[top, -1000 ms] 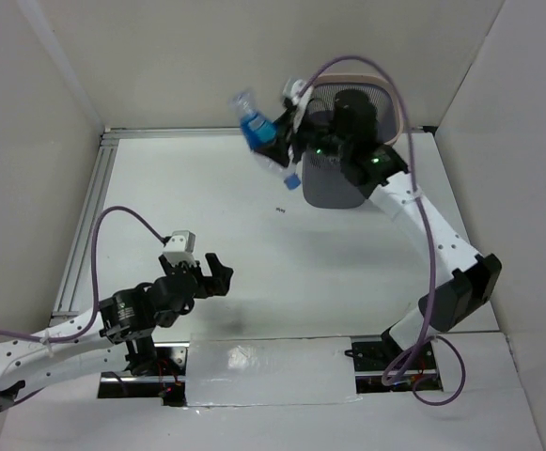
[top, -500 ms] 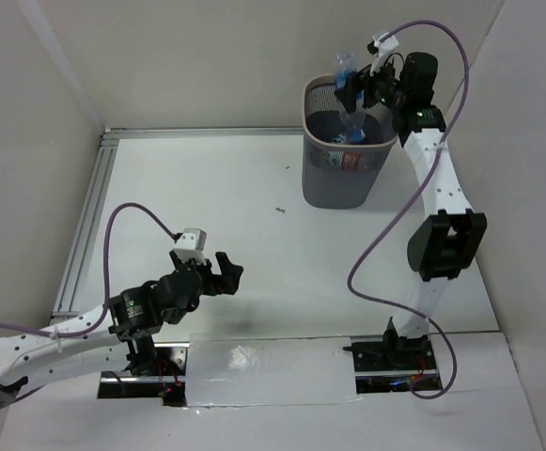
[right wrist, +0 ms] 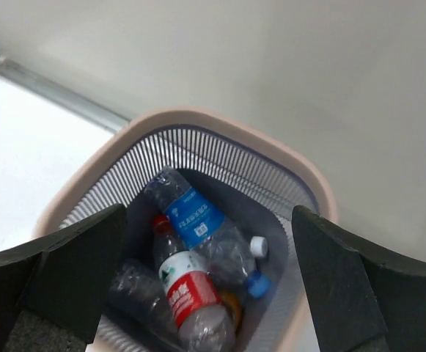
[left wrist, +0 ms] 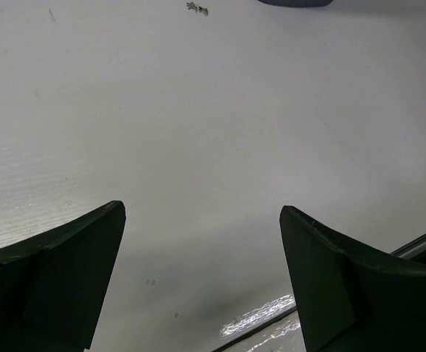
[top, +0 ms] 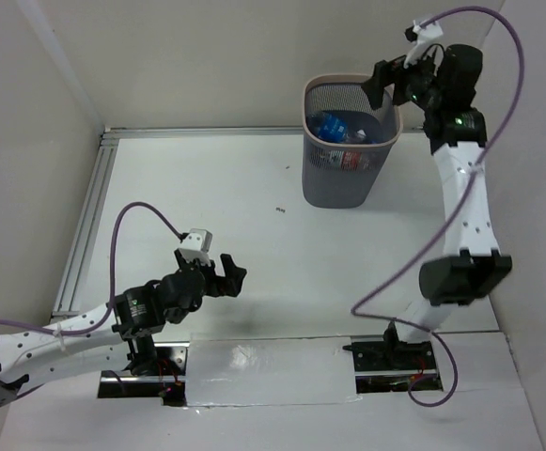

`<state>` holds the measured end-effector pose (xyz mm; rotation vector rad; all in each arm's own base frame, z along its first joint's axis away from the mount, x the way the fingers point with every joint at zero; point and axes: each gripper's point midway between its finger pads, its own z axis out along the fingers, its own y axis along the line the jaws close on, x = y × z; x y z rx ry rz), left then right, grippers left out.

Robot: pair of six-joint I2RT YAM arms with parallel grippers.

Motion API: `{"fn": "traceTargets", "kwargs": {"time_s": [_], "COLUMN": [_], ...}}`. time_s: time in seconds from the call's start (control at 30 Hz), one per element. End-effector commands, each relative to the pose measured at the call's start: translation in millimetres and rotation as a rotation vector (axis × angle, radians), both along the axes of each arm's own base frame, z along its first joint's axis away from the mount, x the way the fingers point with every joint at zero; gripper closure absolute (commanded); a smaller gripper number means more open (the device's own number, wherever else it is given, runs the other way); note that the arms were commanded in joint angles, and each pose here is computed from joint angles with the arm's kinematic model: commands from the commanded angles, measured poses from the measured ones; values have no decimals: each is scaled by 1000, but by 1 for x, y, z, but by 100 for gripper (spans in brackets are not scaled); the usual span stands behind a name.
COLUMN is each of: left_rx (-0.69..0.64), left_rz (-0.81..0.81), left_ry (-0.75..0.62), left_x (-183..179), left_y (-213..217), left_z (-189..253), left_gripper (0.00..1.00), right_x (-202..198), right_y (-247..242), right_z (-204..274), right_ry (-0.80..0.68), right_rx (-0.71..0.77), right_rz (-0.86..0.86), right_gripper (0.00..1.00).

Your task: Put the plastic bottles in the bin

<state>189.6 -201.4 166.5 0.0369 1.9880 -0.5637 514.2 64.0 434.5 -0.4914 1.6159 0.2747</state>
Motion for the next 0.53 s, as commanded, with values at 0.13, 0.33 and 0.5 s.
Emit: {"fn": "traceTargets", "kwargs": {"time_s": [0.13, 0.33, 0.5], "left_rx": [-54, -63, -48], "left_rz": [-51, -65, -94], "left_ry": [-70, -91, -101], "left_x": [8, 18, 31], "left_y": [-21, -25, -30], "left_z": [36, 50, 62], "left_gripper": [1, 1, 1], "right_x": [-114, -179, -205], "right_y": [-63, -67, -76], "right_z": [-16, -83, -136], "right_ry": [63, 146, 210], "right_rx": [-67, -89, -105], "right_rz": [-399, -425, -477], "right_gripper": [0, 0, 0]}}
